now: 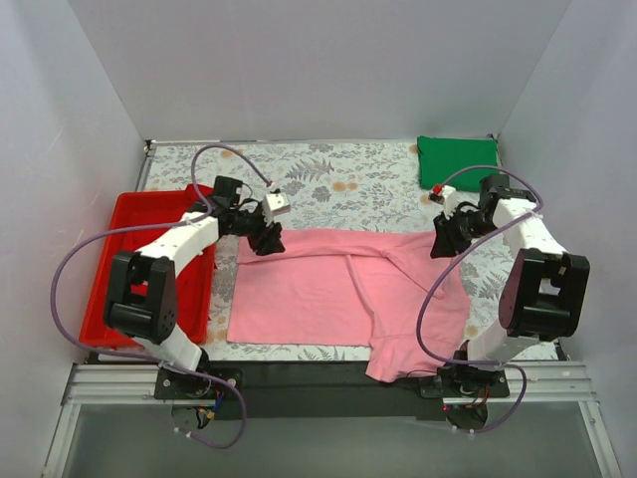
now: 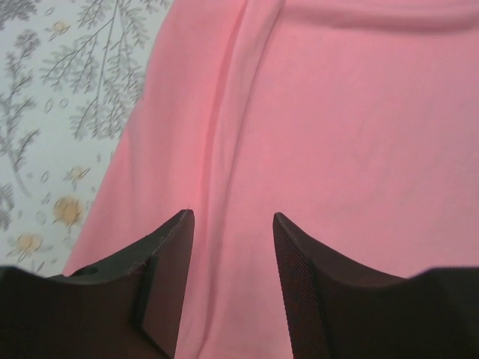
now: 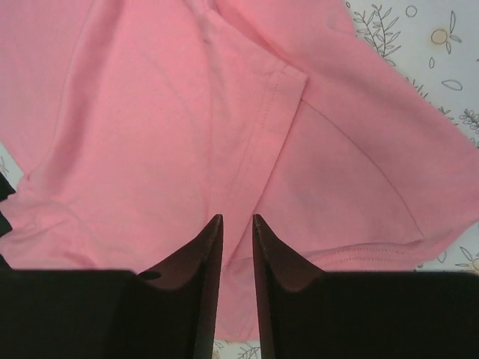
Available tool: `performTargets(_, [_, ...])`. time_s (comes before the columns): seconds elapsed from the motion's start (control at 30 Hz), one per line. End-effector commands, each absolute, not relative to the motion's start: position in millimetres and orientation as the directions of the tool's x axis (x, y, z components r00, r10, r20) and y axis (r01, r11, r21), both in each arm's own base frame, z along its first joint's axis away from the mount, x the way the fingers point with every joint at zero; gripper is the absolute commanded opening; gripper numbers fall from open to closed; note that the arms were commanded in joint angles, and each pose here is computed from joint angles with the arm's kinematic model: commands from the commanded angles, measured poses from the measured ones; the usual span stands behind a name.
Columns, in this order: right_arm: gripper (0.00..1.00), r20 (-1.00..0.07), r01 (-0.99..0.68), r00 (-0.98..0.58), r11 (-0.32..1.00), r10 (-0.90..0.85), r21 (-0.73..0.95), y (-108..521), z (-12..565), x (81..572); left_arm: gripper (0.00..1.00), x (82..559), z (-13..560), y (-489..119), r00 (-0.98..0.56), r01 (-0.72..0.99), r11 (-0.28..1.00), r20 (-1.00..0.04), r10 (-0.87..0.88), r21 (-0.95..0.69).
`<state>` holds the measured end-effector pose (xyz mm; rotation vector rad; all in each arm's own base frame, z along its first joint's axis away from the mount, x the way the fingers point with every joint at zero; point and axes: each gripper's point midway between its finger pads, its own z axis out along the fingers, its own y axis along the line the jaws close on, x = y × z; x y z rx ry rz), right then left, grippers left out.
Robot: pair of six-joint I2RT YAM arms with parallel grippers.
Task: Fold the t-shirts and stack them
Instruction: Fold the tshirt
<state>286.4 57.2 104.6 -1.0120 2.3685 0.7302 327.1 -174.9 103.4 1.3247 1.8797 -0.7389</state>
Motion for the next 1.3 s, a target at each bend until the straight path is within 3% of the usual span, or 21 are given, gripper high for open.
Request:
performTargets(0.0, [0.28, -0.546, -0.662, -0.720, 0.659, -0.429, 0.356, 59.3, 105.6, 301.2, 0.45, 343.7, 123.2, -221.6, -0.304, 0.921, 0.366, -0.833, 0.463, -0.133])
performTargets(0.03, [0.28, -0.543, -0.648, -0.727, 0.682, -0.421, 0.340, 55.3, 102.3, 308.7, 0.45, 345.2, 114.3, -229.9, -0.360, 0.903, 0.387, -0.816, 0.452, -0.184])
performTargets(0.3, [0.27, -0.435, -0.549, -0.815, 0.751, -0.383, 0.367, 41.5, 75.2, 301.7, 0.45, 368.3, 115.3, -317.6, -0.363, 0.911, 0.344, -0.839, 0.405, -0.228])
performTargets(0.43, [0.27, -0.459, -0.487, -0.841, 0.770, -0.285, 0.413, 31.3, 83.1, 312.8, 0.46, 372.0, 103.3, -351.9, -0.377, 0.912, 0.319, -0.833, 0.404, -0.257])
performTargets(0.83, [0.31, -0.392, -0.424, -0.880, 0.818, -0.270, 0.388, 11.8, 57.5, 320.6, 0.44, 335.2, 63.9, -410.1, -0.390, 0.921, 0.219, -0.797, 0.461, -0.323])
performTargets(1.07, [0.31, -0.361, -0.397, -0.895, 0.840, -0.264, 0.370, -1.0, 50.7, 313.2, 0.33, 277.0, 70.7, -410.0, -0.172, 0.985, 0.064, -0.830, 0.530, -0.163])
performTargets(1.27, [0.32, -0.368, -0.416, -0.885, 0.837, -0.284, 0.355, -2.6, 55.0, 303.7, 0.31, 254.4, 68.2, -399.9, 0.059, 0.997, -0.077, -0.829, 0.556, 0.019])
